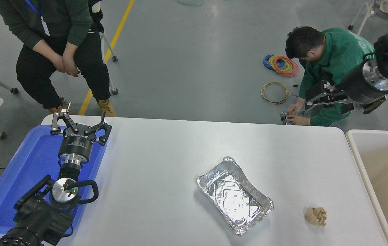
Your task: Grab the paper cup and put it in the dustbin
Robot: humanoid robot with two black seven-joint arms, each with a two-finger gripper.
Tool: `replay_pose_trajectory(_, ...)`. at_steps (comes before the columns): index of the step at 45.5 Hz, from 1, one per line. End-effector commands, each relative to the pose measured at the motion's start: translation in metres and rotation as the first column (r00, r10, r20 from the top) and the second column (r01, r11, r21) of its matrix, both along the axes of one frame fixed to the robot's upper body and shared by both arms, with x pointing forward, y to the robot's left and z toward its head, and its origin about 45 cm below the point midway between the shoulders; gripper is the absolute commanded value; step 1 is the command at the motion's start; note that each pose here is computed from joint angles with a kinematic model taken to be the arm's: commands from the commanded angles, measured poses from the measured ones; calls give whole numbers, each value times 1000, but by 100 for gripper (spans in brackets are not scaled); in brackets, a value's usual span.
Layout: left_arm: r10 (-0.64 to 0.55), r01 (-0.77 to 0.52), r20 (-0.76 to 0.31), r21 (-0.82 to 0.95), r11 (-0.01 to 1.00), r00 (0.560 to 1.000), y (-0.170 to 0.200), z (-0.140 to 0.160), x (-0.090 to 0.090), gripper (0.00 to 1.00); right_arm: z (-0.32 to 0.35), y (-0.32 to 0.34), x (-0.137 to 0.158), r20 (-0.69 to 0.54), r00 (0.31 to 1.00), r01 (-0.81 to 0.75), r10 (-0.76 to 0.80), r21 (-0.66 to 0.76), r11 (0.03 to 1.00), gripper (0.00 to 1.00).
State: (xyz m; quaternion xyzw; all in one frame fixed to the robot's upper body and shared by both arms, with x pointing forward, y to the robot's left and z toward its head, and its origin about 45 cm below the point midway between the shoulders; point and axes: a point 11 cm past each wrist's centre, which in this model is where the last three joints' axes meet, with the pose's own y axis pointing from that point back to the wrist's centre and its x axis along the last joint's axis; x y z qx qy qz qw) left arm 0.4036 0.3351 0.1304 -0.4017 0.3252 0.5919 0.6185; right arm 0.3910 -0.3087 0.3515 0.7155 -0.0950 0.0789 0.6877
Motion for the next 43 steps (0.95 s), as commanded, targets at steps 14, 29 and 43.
replay_pose_trajectory(14, 0, 0, 1, 0, 1000, 1000, 0, 0, 0, 100, -2, 33, -32, -155, 984, -89, 84, -28, 996, 100)
replay_pose_trajectory(29, 1, -1, 0, 0, 1000, 1000, 0, 0, 0, 100, -6, 30, -33, -162, 984, -81, 76, -23, 996, 100)
replay_pose_trajectory(43, 0, 0, 0, -1, 1000, 1000, 0, 0, 0, 100, -7, 28, -33, -164, 984, -69, 65, -20, 997, 100)
